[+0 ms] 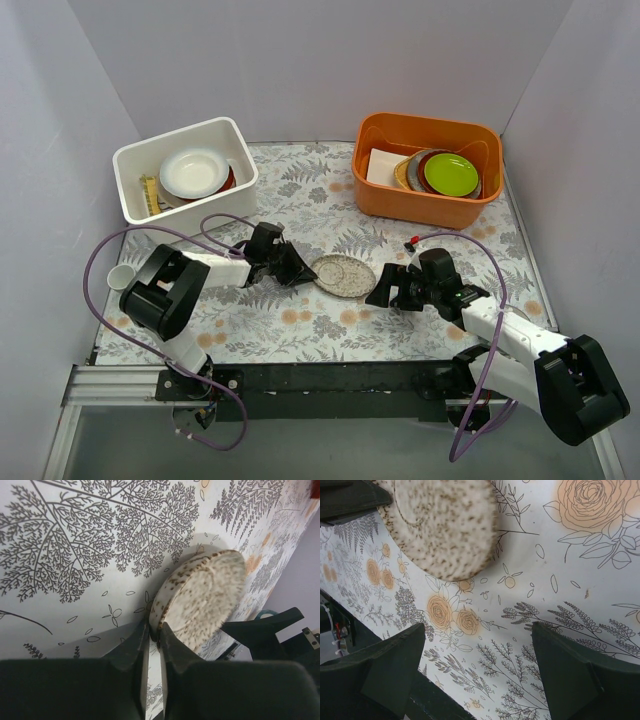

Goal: Place the plates into the plastic bin on the countertop
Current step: Pick up the plate at the center of the board.

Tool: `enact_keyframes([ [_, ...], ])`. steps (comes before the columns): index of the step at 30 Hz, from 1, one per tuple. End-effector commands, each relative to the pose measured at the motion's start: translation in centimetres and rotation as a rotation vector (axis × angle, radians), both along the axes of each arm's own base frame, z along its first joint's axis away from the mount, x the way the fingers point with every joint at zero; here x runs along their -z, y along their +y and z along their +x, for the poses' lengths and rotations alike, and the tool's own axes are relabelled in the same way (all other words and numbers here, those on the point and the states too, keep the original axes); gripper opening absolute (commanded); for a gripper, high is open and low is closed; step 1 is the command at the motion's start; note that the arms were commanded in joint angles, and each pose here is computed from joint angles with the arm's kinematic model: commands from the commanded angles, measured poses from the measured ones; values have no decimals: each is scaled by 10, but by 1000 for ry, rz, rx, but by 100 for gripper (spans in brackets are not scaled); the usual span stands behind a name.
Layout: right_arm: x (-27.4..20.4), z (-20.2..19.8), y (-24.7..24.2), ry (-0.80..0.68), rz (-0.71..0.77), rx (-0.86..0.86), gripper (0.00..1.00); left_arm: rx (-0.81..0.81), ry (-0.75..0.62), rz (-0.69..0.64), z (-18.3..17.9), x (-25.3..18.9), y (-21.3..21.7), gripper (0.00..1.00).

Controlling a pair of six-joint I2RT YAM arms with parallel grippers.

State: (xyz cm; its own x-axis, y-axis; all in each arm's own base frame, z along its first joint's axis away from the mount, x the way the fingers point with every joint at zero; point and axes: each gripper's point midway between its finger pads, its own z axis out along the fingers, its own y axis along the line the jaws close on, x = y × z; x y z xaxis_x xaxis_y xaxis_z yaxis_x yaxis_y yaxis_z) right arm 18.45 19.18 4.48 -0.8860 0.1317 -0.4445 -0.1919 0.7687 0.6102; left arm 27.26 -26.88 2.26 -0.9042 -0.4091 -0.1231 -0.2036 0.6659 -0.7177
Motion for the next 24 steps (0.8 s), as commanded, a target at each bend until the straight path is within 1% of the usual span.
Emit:
enact_keyframes([
  [1, 2, 0, -1, -11, 1, -8, 95, -10, 74, 113, -20, 34, 18, 0],
  [7, 1, 2, -4, -18, 5, 6, 95, -16, 65, 119, -20, 29, 19, 0],
  [13, -7, 5, -5, -46, 26, 12, 96, -23, 6, 108, -10, 4, 18, 0],
  [18, -17, 8, -1, -76, 72, 11, 96, -27, -21, 128, -6, -14, 20, 0],
  [24, -24, 9, 0, -89, 90, 11, 96, -29, -69, 102, 0, -40, 17, 0],
])
